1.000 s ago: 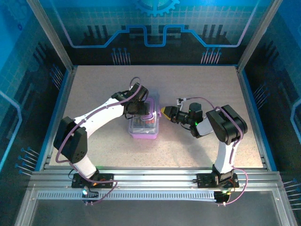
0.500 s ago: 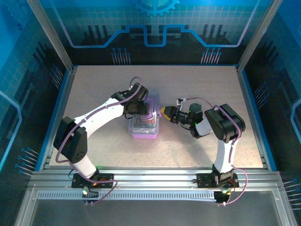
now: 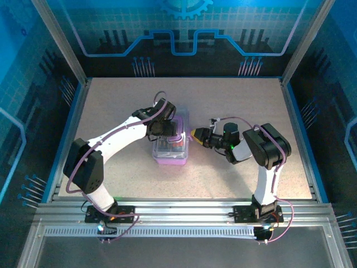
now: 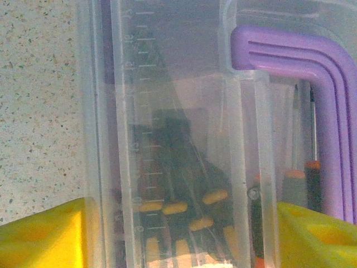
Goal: Pack the tool kit
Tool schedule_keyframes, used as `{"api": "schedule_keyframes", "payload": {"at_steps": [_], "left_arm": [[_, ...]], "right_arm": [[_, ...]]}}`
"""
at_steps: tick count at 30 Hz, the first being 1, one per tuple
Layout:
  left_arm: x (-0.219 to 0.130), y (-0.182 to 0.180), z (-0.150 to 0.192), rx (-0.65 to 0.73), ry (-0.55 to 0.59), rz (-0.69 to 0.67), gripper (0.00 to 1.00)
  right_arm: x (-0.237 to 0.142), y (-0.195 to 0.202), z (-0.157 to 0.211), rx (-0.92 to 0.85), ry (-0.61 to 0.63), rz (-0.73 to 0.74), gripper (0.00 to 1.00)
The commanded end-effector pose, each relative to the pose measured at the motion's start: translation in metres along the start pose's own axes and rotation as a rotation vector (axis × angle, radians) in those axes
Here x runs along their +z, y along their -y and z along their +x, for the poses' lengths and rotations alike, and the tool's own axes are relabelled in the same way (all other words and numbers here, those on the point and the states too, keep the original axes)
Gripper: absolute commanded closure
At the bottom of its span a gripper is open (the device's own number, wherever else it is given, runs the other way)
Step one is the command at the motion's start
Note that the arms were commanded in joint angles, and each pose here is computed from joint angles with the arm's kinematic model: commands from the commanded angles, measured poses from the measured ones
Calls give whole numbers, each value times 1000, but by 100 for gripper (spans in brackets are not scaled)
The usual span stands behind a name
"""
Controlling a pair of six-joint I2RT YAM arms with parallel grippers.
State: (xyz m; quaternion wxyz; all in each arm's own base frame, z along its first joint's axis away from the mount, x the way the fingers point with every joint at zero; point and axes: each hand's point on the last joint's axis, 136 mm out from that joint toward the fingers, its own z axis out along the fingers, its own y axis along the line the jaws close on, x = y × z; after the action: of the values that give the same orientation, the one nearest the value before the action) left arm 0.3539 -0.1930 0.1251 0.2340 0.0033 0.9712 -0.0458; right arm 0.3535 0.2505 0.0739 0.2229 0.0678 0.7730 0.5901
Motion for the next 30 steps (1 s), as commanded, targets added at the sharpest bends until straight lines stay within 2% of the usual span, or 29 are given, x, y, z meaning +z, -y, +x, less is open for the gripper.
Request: {"api": "schedule_keyframes", "payload": {"at_steps": [1, 12, 18, 24, 30], "left_arm": [[36, -9, 72, 39, -271, -5, 34], [36, -6, 72, 34, -271, 6, 34], [39, -5, 76, 26, -277, 16, 33], [44, -6, 81, 33, -292, 12, 33], [44, -4, 79, 34, -287, 22, 33]], "right_arm": [[1, -2, 4, -23, -19, 7, 48], [6, 5, 6, -7, -32, 23, 53], [4, 16, 6, 27, -34, 58, 63], [-1, 9, 1, 36, -43, 31, 64], [-13, 4, -6, -3, -29, 77, 63]]}}
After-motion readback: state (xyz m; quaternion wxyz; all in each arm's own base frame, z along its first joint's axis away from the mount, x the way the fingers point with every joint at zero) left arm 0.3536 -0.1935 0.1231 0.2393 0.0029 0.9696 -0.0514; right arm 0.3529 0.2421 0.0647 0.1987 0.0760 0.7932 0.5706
